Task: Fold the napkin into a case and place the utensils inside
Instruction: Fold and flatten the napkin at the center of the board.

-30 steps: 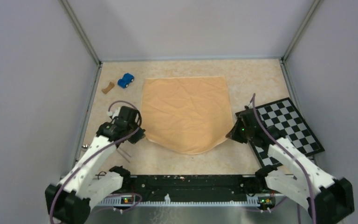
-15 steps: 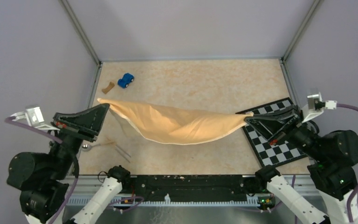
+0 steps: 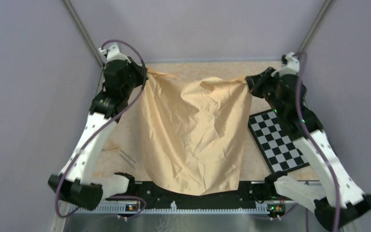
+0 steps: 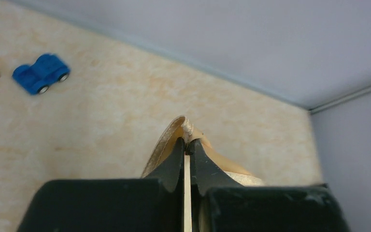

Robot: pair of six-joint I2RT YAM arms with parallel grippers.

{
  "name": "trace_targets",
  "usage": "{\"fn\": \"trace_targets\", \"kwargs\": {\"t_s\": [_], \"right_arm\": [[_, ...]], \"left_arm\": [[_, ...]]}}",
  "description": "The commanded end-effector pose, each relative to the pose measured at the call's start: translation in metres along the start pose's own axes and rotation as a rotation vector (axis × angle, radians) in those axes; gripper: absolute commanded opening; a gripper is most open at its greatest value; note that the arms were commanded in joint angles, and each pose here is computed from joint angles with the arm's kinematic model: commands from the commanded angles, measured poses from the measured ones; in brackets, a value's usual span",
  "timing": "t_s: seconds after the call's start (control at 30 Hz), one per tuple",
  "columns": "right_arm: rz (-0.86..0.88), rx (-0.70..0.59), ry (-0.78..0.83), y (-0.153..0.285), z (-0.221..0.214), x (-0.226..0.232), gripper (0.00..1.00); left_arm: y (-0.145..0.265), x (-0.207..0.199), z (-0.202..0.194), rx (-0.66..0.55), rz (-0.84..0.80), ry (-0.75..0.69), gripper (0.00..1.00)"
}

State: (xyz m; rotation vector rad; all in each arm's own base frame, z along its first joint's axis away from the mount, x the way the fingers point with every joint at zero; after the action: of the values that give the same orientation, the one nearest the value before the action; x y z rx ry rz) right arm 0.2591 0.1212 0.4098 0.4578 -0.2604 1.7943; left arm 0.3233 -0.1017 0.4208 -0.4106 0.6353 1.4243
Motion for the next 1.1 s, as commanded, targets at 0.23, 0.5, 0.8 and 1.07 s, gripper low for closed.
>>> {"fn": "trace_targets", "kwargs": {"t_s": [0.23, 0.5, 0.8, 1.07], "right_arm": [[-0.21, 0.251, 0.049, -0.189, -0.122, -0.13, 0.0], [-0.061, 0.445, 0.051, -0.256, -0.18, -0.14, 0.0], [-0.092, 0.625, 0.048, -0.218, -0.193, -0.14, 0.0], [-0.108, 0.753, 0.037, -0.112, -0.209, -0.133, 0.0]], "left_arm": [[-0.181, 0.144, -0.126, 0.329, 0.028, 0.086, 0.0], [-0.228, 0.186, -0.178, 0.552, 0.011, 0.145, 0.0], [-0.173, 0.213, -0.165, 0.634, 0.177, 0.189, 0.0], [-0.063, 0.211, -0.199, 0.786, 0.217, 0.224, 0.0]]}}
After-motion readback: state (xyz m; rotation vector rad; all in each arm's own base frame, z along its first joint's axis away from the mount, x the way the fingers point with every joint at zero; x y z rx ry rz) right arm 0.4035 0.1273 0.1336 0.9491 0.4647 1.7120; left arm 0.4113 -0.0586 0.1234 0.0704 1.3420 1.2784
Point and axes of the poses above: each gripper's point midway between its finger pads, its own y axis back along the fingers, its own x axis along the line the jaws close on, z = x × y, the point moved 2 cm from there along y, back along the fingers, and after that the axes turned 7 degrees about y, right-handed, at the moved point
